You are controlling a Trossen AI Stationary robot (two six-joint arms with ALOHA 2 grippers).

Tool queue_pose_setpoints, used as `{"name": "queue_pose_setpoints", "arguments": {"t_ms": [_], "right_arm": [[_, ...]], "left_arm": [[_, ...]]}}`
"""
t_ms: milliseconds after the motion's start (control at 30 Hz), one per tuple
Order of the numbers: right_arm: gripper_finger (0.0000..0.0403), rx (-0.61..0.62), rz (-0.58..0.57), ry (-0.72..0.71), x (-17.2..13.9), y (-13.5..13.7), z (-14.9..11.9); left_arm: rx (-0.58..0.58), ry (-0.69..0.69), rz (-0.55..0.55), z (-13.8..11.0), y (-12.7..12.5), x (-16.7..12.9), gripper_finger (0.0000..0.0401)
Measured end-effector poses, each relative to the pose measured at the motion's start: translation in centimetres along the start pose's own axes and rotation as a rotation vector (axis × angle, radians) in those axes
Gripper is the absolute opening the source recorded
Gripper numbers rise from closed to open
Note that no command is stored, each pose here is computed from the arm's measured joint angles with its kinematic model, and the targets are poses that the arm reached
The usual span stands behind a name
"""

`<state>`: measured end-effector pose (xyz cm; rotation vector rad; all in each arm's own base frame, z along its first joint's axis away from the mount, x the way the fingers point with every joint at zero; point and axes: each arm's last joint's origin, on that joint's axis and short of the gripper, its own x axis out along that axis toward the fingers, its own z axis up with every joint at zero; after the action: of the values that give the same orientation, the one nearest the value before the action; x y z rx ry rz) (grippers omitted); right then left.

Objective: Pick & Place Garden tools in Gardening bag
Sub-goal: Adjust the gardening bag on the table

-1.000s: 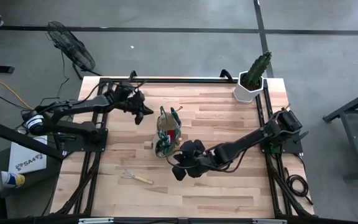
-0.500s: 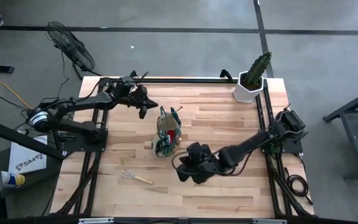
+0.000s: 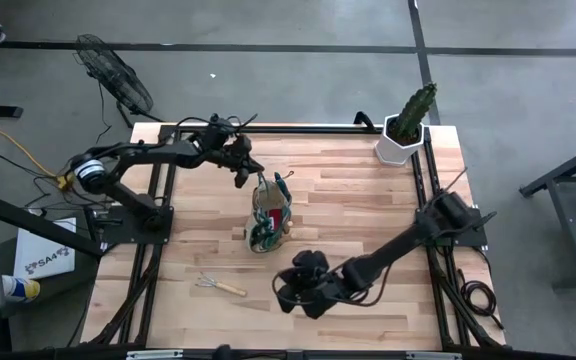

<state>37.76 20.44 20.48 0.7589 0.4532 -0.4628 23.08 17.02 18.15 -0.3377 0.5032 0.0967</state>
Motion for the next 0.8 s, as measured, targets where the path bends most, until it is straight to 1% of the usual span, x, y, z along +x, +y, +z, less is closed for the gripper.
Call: {"name": "queue_pose_setpoints", "arguments": {"t_ms": [133,233,400,533,633,733,800], "right_arm": [[0.0004,0.042,0.027,-0.029,2.7,-0.4,-1.2],[0.0004,0.05,0.045,-0.049,4.8,-0.9,-1.7],[0.0004,0.066,0.107,-0.106,7.2,-1.2,-1.4],[0.0004,0.069,0.115,-0.127,8.2,-1.6,-1.3],[0.0004,0.074,0.116,-0.13,8.5,-1.7,-1.1],[0.0004,0.067,0.109,-0.141,8.6,-1.9,-0.8],[0.0004,0.077,0.105,-0.142,8.8,-2.0,-0.6]], "left_arm": [[-0.008,0.019,0.016,-0.5,0.9,0.1,0.0],[-0.031,0.021,0.057,-0.8,1.8,-0.2,0.0],[-0.032,-0.022,0.107,-0.5,3.0,-1.0,0.0],[-0.011,-0.051,0.112,-0.3,3.1,-0.7,0.0],[-0.027,-0.066,0.106,-0.4,3.4,-0.2,0.0],[-0.065,-0.046,0.101,-0.7,3.9,0.7,0.0],[-0.072,-0.043,0.089,-0.5,4.3,1.2,0.0]]}}
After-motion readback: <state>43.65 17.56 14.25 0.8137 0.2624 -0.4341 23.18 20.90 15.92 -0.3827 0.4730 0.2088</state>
